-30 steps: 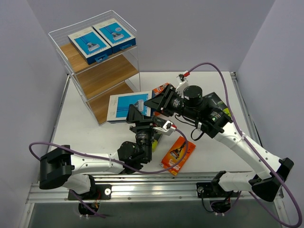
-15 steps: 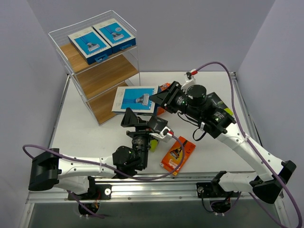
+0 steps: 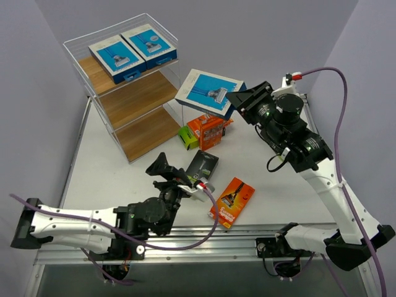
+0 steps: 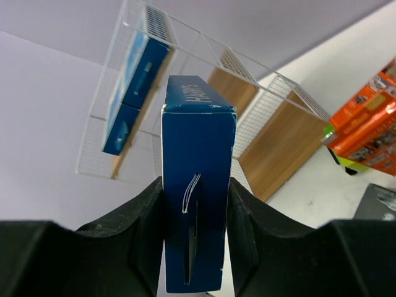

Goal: Place and organize the shaving razors onto the shelf
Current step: Place the shaving razor onto shelf

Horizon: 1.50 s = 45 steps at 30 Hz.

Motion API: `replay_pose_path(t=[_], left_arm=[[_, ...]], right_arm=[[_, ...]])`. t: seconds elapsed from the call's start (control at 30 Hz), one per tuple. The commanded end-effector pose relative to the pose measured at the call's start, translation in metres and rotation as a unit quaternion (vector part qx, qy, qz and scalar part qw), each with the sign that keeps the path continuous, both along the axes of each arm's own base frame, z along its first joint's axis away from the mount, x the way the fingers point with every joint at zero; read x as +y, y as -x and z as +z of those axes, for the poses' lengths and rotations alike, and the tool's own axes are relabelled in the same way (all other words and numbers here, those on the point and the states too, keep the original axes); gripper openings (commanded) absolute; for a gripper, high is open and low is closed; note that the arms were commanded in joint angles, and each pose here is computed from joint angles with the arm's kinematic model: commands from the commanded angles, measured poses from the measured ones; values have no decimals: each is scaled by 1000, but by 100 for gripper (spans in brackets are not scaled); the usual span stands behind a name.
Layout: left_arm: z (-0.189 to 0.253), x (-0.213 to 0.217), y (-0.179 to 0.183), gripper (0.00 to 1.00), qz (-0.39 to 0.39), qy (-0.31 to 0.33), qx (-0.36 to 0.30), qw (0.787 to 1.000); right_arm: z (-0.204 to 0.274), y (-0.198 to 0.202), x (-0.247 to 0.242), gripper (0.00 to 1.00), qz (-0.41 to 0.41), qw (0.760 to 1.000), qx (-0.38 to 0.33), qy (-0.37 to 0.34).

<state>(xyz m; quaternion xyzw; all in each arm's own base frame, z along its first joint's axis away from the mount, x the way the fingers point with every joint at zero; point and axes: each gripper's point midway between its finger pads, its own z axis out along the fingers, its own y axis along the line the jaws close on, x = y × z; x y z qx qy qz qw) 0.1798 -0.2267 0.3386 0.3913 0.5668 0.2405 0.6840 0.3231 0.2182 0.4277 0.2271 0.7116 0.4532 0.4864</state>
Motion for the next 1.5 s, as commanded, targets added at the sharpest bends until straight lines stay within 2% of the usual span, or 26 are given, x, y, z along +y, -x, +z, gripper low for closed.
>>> replay_pose_path(t=[0.0, 0.03, 0.2, 0.33, 0.43, 0.67, 0.8, 1.23, 1.47], left_arm=[[-19, 12, 6, 97, -33, 95, 88, 991], [-24, 21, 5, 97, -31, 128, 106, 986], [-29, 39, 1, 94, -29, 193, 149, 969], [-47, 46, -6, 94, -29, 257, 216, 942], [-65, 45, -12, 94, -18, 273, 244, 930], [-73, 45, -24, 94, 2, 257, 249, 934], [-72, 50, -26, 94, 9, 268, 246, 931], [-71, 64, -30, 94, 34, 274, 223, 935], [-72, 64, -31, 94, 37, 271, 222, 936]], right_arm=[[84, 17, -27, 0, -37, 993, -101, -51], [91, 19, -28, 0, -37, 992, -110, -55], [134, 25, -37, 0, -51, 981, -164, -89], [152, 20, -28, 0, -37, 974, -184, -124], [161, 9, -12, 0, -21, 969, -189, -157], [189, -4, 44, 0, -7, 959, -220, -180], [180, -26, 72, 0, -11, 957, -212, -198], [177, -51, 98, 0, -99, 935, -225, -254], [166, -62, 108, 0, -149, 927, -193, -285]])
